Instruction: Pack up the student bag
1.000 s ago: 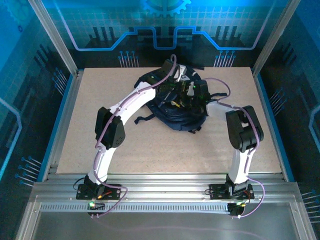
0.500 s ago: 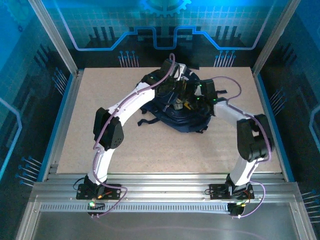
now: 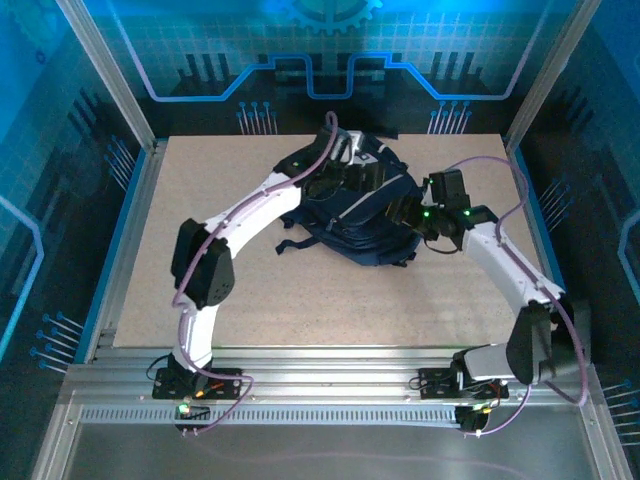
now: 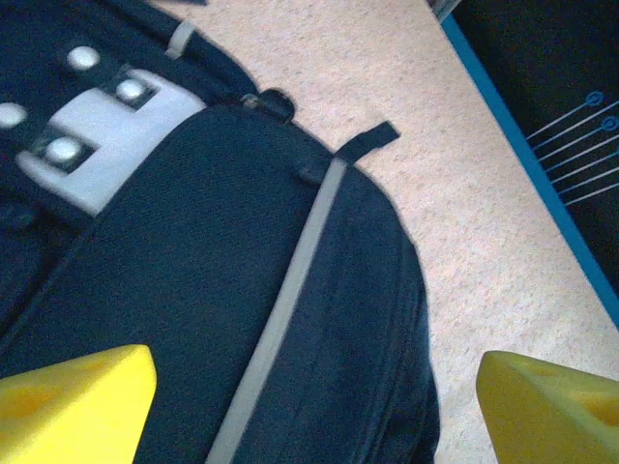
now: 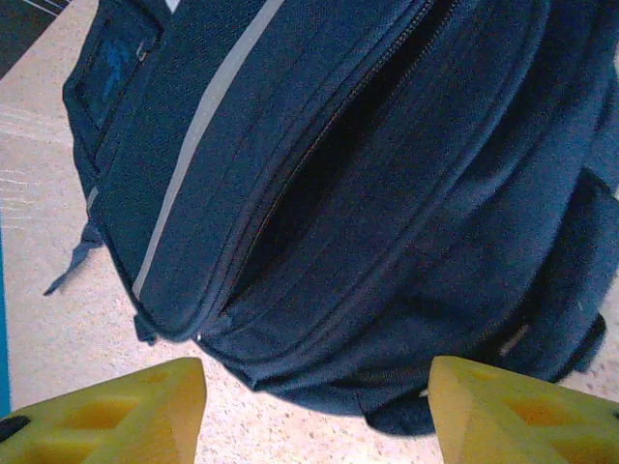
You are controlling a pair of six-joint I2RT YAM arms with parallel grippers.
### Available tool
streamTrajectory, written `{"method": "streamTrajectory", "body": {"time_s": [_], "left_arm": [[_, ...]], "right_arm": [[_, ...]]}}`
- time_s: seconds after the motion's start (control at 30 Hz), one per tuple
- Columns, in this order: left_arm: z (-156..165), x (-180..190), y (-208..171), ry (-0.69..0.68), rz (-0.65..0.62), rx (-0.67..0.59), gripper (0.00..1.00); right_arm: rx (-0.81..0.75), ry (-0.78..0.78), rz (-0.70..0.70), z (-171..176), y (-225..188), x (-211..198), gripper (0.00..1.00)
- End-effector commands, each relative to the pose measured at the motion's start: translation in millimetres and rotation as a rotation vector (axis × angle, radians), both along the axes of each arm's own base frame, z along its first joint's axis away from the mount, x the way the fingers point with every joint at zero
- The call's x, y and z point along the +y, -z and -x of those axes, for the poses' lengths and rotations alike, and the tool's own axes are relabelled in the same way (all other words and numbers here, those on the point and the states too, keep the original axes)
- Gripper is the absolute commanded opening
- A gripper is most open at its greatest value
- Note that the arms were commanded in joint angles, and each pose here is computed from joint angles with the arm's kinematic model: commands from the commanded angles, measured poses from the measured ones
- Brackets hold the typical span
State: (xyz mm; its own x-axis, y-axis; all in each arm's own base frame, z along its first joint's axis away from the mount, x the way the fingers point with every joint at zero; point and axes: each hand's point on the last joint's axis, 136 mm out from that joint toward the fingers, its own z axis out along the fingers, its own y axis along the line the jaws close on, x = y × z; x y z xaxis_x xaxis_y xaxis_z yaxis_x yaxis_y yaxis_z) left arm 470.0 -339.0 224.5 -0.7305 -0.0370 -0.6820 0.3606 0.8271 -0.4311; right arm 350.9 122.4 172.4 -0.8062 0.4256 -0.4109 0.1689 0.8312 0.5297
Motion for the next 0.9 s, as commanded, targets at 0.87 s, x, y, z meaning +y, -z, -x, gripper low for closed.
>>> {"method": "streamTrajectory", "body": {"time_s": [0.87], "left_arm": [[-0.9,154.4,147.1,-0.455,0.119,0.249,0.66]], "right_arm": [[-0.009,0.204,0.423,-21.7,39.2,157.9,0.42]]}}
